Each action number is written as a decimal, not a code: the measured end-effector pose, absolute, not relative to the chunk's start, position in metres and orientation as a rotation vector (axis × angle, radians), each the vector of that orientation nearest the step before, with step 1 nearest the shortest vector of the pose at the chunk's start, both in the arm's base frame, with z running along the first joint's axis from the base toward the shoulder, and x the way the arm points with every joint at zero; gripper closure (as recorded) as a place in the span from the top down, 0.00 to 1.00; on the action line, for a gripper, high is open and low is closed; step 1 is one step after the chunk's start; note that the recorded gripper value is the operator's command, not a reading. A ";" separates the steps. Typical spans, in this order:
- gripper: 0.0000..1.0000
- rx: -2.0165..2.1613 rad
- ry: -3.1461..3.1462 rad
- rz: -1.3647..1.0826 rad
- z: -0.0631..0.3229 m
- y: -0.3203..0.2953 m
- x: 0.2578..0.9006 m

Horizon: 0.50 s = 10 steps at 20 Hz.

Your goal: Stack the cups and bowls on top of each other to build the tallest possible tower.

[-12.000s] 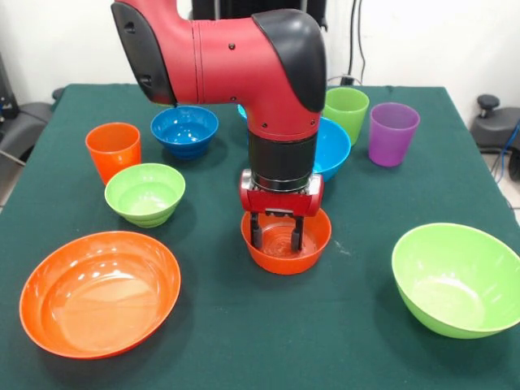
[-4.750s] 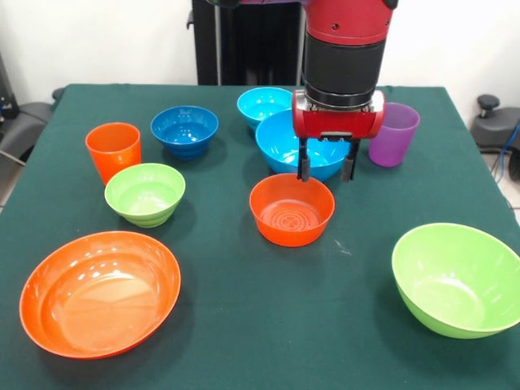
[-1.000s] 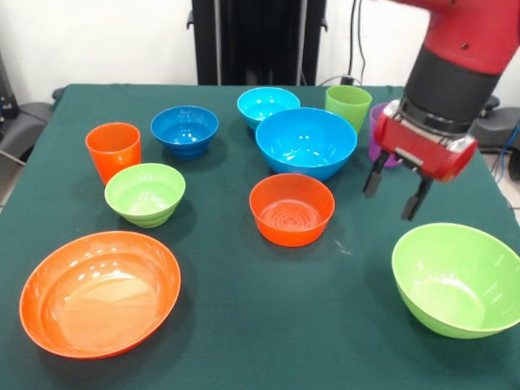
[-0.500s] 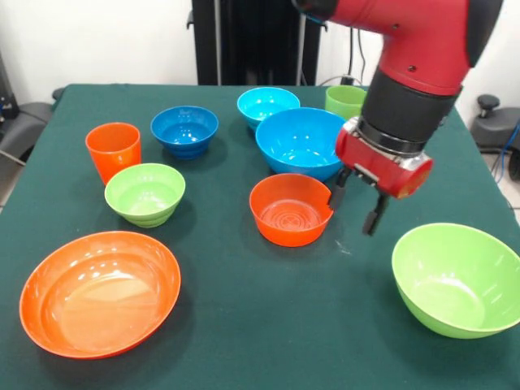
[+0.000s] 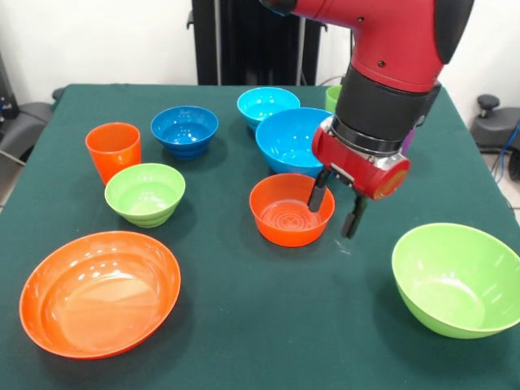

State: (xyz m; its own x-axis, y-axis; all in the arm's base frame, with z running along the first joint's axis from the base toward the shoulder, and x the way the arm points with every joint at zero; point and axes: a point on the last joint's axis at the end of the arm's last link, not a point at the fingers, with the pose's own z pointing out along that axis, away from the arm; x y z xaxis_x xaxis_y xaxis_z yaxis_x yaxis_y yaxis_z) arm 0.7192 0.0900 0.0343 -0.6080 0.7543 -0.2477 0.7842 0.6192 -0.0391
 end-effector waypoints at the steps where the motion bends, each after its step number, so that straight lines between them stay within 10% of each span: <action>1: 1.00 1.271 2.631 -0.198 0.039 0.090 0.722; 10: 1.00 1.288 2.619 -0.129 0.053 0.094 0.734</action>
State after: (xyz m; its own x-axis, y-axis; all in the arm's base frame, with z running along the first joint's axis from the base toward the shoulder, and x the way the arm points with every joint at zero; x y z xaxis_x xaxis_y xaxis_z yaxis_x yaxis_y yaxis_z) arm 0.7335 0.0940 0.0529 -0.5918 0.7712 -0.2345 0.7905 0.6121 0.0182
